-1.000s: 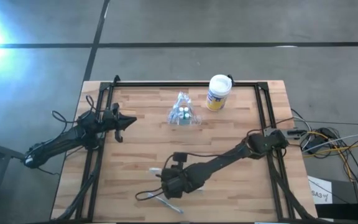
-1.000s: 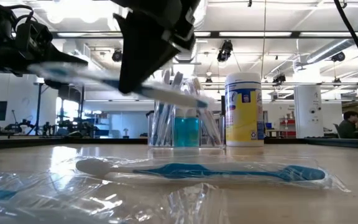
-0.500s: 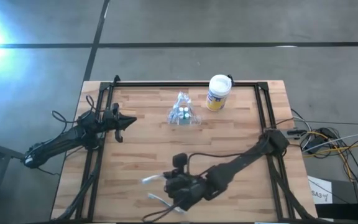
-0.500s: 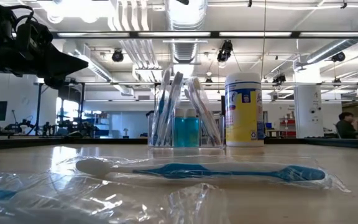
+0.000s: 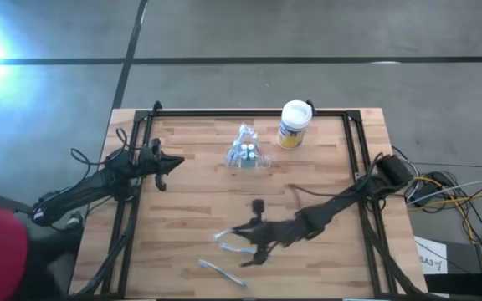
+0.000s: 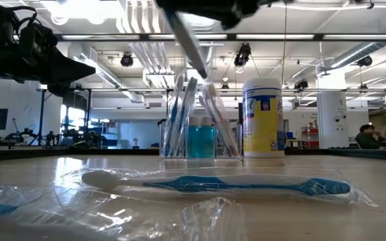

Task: Pick & Place toothbrushing station
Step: Put the blue toothbrush into the transparent organizer

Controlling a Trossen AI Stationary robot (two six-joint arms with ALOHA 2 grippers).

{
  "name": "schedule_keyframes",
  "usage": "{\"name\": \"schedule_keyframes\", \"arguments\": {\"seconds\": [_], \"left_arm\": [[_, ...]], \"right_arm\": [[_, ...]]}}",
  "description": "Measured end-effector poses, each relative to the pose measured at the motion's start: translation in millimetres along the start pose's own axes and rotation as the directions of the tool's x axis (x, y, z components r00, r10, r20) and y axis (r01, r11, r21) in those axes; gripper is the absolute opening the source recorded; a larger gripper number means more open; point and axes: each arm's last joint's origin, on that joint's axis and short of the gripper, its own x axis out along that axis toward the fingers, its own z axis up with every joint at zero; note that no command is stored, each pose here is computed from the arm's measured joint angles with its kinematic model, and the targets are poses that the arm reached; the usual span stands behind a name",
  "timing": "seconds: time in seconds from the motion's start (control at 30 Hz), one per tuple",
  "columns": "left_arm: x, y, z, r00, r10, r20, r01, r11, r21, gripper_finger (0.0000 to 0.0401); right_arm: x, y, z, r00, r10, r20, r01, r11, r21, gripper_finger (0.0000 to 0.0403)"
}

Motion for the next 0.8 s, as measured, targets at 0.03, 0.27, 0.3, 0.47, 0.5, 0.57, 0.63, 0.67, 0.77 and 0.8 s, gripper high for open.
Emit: {"name": "schedule_keyframes", "arguments": {"seconds": [0.03, 0.27, 0.3, 0.47, 0.5, 0.57, 0.63, 0.67, 0.77, 0.8], "left_arm": [[0, 0, 0, 1.000, 0.003, -0.001, -0.003, 1.000, 0.000, 0.0007], [1, 1, 0, 1.000, 0.022, -0.002, -0.022, 1.000, 0.002, 0.0007], [1, 1, 0, 1.000, 0.024, 0.000, -0.024, 1.000, 0.002, 0.0007], [1, 1, 0, 1.000, 0.028, 0.005, -0.028, 0.999, -0.018, 0.0007], [1, 1, 0, 1.000, 0.029, 0.000, -0.029, 0.999, -0.027, 0.0007], [1, 1, -1, 0.999, 0.031, -0.008, -0.031, 0.999, -0.034, 0.0007], [1, 1, -1, 0.999, 0.031, -0.013, -0.031, 0.999, -0.035, 0.0007], [1, 1, -1, 0.999, 0.031, -0.015, -0.032, 0.999, -0.037, 0.0007], [1, 1, -2, 0.999, 0.031, -0.022, -0.032, 0.998, -0.053, 0.0007], [1, 1, -2, 0.999, 0.030, -0.025, -0.032, 0.998, -0.057, 0.0007]], "right_arm": [[-6, -3, -6, 0.999, -0.004, 0.053, 0.002, 1.000, 0.024, 0.0018], [-41, -16, -45, 0.970, -0.033, 0.242, 0.004, 0.993, 0.121, 0.0018], [-45, -18, -45, 0.959, -0.044, 0.278, 0.006, 0.991, 0.135, 0.0018], [-62, -27, -54, 0.919, -0.088, 0.385, 0.031, 0.988, 0.152, 0.0019], [-64, -29, -52, 0.901, -0.105, 0.421, 0.034, 0.985, 0.171, 0.0019], [-70, -34, -50, 0.871, -0.134, 0.473, 0.042, 0.979, 0.199, 0.0019], [-72, -36, -51, 0.865, -0.141, 0.482, 0.046, 0.978, 0.203, 0.0019], [-72, -36, -51, 0.866, -0.143, 0.480, 0.049, 0.978, 0.203, 0.0019], [-74, -38, -46, 0.856, -0.152, 0.495, 0.055, 0.977, 0.206, 0.0019], [-73, -39, -45, 0.853, -0.157, 0.497, 0.058, 0.976, 0.208, 0.0019]]}}
